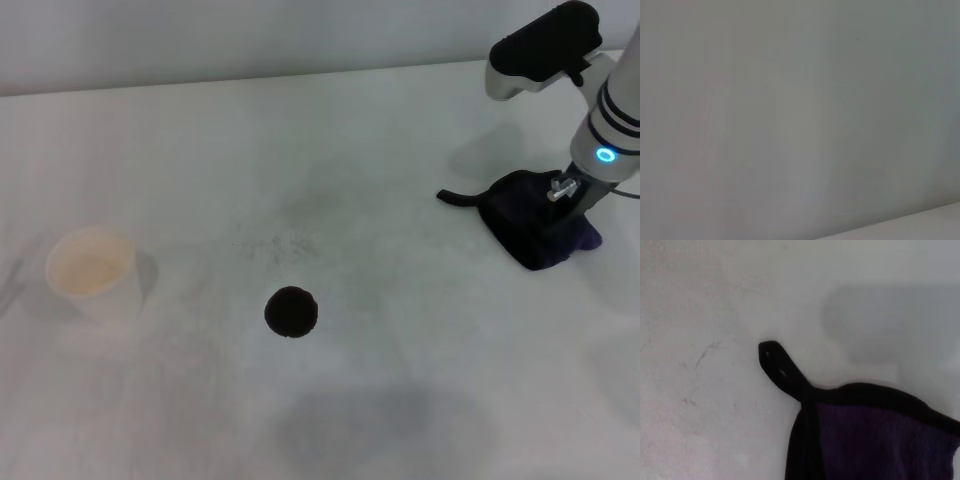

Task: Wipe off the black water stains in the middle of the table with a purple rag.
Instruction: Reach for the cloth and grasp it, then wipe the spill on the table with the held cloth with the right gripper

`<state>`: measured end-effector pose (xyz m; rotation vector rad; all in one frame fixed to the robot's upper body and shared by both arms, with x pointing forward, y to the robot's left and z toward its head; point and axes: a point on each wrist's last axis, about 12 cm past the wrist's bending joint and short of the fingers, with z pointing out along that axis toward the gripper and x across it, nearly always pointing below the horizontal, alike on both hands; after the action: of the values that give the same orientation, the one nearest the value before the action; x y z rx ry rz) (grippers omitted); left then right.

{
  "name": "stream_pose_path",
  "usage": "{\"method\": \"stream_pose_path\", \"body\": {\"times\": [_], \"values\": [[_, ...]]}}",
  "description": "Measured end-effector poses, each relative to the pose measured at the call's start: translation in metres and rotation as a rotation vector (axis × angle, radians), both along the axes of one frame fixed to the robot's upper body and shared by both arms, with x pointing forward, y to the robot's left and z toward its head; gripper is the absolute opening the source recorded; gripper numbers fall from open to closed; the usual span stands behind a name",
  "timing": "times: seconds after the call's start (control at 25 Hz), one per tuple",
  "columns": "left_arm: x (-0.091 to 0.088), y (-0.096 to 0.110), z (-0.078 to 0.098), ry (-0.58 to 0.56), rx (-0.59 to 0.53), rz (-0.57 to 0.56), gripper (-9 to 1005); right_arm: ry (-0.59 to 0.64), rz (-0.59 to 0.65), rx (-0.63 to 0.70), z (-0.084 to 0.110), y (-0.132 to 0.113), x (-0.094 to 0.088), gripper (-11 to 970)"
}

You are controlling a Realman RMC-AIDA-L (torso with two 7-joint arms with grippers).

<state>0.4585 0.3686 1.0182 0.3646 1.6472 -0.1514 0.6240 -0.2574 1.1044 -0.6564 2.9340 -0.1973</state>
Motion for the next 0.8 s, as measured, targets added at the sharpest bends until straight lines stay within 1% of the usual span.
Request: {"method": "stream_pose_path", "body": {"times": [0.32, 0.44, 0.64, 0.8], "values": [[0.005, 0.001, 0.002, -0.005, 0.012, -0.001, 886, -0.009, 0.010, -0.002, 0.000, 0.004, 0.003, 392], [0.009, -0.001, 0.003, -0.016, 0.034, -0.008, 886, -0.012, 0.024, -0.011, 0.000, 0.005, 0.004, 384], [0.012, -0.002, 0.004, -0.024, 0.044, -0.009, 885, -0.012, 0.062, -0.038, 0.001, 0.010, 0.005, 205], [0.015, -0.002, 0.005, -0.020, 0.044, -0.009, 885, -0.032, 0.101, -0.027, 0.010, 0.019, 0.008, 163]]}}
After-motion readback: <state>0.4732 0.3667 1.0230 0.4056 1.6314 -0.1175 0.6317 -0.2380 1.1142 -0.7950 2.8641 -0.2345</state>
